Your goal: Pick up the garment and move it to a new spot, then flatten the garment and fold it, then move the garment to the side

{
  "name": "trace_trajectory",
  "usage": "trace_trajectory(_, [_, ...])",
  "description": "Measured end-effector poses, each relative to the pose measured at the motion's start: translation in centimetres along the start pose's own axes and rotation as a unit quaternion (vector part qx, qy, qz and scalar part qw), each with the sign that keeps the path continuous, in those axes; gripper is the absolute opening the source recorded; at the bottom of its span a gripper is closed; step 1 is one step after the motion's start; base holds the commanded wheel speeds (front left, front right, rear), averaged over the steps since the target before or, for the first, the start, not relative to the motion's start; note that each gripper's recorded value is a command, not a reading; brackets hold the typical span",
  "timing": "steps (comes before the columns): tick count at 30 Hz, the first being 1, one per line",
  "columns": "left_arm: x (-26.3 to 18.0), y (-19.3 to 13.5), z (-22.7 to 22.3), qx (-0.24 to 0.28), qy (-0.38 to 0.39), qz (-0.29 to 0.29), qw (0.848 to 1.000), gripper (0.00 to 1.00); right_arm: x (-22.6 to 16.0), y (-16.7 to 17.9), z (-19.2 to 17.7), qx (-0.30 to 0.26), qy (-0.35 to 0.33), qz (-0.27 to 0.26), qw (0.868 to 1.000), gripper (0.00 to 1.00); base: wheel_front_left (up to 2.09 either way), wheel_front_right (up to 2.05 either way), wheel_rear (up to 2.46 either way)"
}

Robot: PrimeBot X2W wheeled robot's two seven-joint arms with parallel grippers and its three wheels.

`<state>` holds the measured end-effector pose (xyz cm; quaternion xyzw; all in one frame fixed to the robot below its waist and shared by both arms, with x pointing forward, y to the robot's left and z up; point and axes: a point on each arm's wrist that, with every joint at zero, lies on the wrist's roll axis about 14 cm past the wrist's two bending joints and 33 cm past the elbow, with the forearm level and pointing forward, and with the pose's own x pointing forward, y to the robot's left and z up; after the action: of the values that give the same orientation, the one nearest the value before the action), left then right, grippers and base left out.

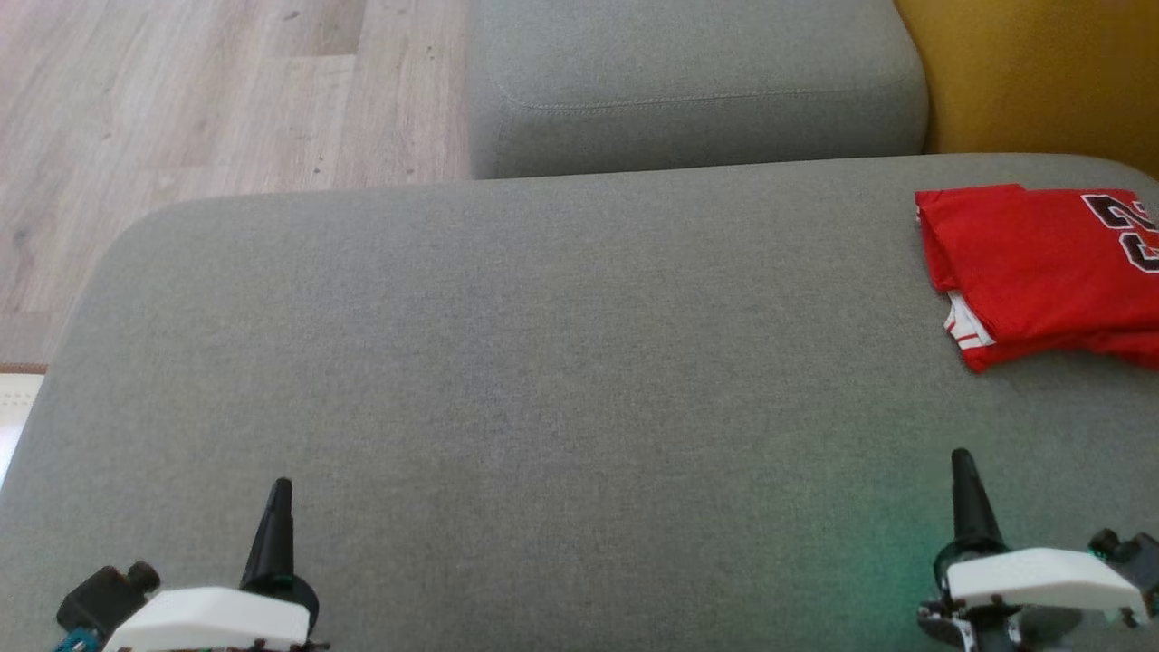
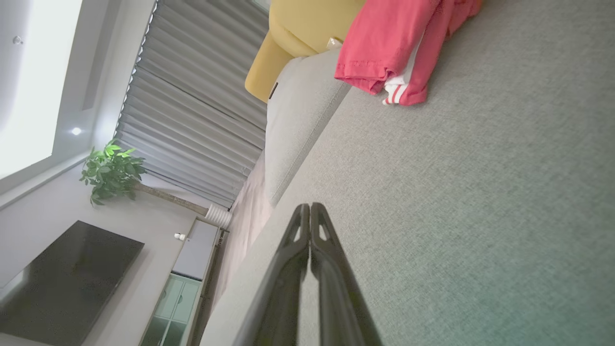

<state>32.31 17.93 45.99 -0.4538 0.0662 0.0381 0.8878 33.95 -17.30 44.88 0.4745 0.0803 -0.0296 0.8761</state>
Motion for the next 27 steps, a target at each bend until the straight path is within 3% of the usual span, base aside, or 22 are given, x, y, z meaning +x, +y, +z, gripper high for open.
trace_trajectory(27, [2.2,-0.2,0.3,-0.163,0.012,-0.002,0.987,0.0,1.5,0.3,2.1,0.155,-0.016,0.003,0.988,0.0,0.0,0.0,0.0])
